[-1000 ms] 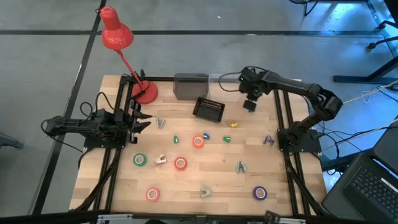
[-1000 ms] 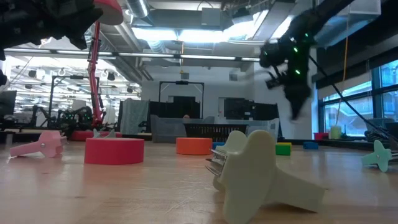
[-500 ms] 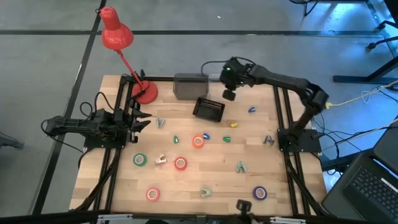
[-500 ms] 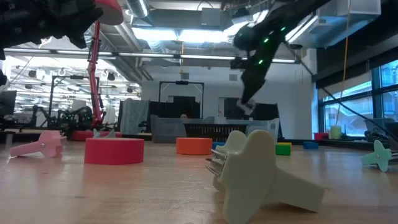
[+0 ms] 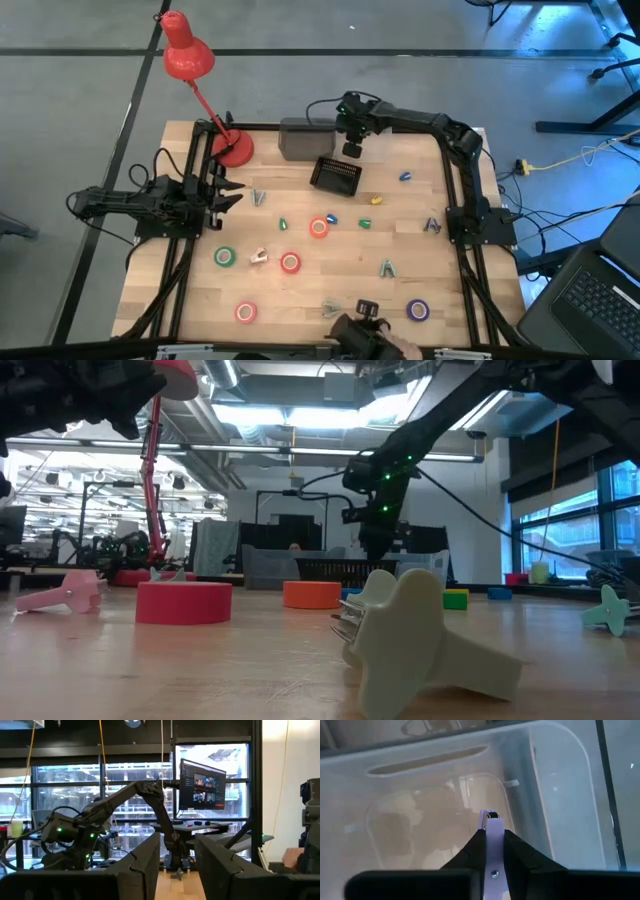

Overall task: Pick and place Stapler, Stapler remover, tape
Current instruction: Put the purple staple remover into the transparent bin, then put the green tape into the black transparent bin

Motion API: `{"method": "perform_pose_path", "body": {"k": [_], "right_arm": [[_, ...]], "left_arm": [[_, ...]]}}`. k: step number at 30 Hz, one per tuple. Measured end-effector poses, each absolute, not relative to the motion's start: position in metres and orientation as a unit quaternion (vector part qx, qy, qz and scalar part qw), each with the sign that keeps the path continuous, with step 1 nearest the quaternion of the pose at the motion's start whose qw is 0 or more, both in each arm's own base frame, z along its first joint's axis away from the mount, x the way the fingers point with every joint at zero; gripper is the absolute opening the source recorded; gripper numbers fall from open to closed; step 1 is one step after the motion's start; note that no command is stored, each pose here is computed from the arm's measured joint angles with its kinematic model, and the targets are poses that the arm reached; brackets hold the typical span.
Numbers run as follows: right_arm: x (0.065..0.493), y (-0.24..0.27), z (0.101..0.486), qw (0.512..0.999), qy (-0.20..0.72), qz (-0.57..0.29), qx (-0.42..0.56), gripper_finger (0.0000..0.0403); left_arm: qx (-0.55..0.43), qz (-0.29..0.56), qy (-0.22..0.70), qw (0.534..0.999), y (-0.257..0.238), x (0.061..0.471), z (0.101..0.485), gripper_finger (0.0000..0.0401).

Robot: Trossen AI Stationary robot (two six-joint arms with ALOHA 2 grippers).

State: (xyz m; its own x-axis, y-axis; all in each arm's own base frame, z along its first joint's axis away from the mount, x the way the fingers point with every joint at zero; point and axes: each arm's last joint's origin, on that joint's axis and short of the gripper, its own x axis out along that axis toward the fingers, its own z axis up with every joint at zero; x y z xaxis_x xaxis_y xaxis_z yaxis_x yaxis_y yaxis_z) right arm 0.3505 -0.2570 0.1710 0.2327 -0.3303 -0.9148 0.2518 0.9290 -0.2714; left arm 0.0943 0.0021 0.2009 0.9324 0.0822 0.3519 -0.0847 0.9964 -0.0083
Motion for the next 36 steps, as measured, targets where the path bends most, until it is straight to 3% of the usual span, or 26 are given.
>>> {"method": "perform_pose_path", "body": {"k": [7,12,17,23,30,36], "right_arm": [[0.351,-0.255,0.176,0.788,0.583,-0.196,-0.022,0.0207],[0.345,-0.25,0.197,0.786,0.581,-0.208,-0.016,0.0266],[0.33,-0.231,0.241,0.801,0.563,-0.2,0.011,0.026],[0.31,-0.191,0.275,0.819,0.552,-0.125,0.094,0.0239],[0.292,-0.122,0.265,0.85,0.508,0.025,0.137,0.0228],[0.275,-0.061,0.232,0.862,0.478,0.078,0.147,0.0226]], "left_arm": [[0.003,0.043,-0.179,0.983,0.002,0.094,0.201,0.0114],[0.003,0.042,-0.175,0.984,0.002,0.095,0.2,0.0114],[0.003,0.042,-0.165,0.985,0.002,0.095,0.198,0.0114],[-0.016,0.039,-0.146,0.988,0.002,0.096,0.195,0.0114],[-0.045,0.036,-0.123,0.991,0.002,0.098,0.19,0.0114],[-0.05,0.035,-0.121,0.991,0.002,0.098,0.19,0.0114]]}}
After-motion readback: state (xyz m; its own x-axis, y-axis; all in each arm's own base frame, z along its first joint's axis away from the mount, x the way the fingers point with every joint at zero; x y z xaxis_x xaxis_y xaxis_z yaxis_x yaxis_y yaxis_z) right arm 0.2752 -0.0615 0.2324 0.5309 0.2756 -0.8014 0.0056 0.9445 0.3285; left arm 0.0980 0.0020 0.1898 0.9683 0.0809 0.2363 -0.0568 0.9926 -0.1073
